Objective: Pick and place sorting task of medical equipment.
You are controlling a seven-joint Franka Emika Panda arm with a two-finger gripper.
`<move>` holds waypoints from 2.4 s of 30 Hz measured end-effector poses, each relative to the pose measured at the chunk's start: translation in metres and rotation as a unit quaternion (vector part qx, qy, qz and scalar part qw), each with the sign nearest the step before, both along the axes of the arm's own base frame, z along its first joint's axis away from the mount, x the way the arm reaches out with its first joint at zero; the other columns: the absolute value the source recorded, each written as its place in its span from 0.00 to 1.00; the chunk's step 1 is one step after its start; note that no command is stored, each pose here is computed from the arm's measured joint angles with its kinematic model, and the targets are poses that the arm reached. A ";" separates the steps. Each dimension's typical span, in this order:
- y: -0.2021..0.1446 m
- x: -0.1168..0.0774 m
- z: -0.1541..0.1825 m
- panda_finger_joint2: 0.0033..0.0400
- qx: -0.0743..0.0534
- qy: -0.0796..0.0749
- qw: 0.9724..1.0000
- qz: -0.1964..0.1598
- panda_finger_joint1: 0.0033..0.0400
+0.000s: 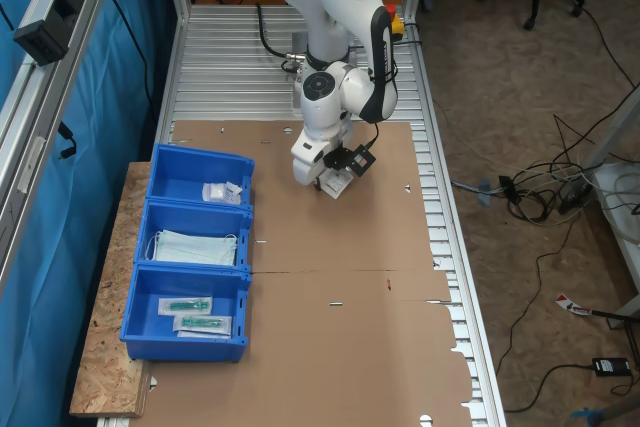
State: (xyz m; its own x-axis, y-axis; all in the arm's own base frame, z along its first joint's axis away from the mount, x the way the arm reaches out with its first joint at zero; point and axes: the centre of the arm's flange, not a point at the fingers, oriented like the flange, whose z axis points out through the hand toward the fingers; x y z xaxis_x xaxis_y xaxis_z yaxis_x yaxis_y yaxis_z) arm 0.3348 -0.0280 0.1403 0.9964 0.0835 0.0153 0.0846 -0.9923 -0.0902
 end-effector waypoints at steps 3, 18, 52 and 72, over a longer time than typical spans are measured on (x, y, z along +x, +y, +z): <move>0.000 0.002 0.000 1.00 0.000 -0.002 1.000 0.000 1.00; 0.006 0.010 0.002 1.00 0.002 -0.008 1.000 0.007 1.00; 0.020 0.011 0.002 1.00 0.007 -0.008 1.000 0.025 1.00; 0.021 0.016 0.004 1.00 0.007 -0.013 1.000 0.025 1.00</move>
State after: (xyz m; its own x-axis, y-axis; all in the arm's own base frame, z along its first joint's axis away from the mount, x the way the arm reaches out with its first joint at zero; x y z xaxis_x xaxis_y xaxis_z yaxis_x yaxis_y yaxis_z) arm 0.3506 -0.0071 0.1439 0.9901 0.1335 0.0427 0.1372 -0.9854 -0.1012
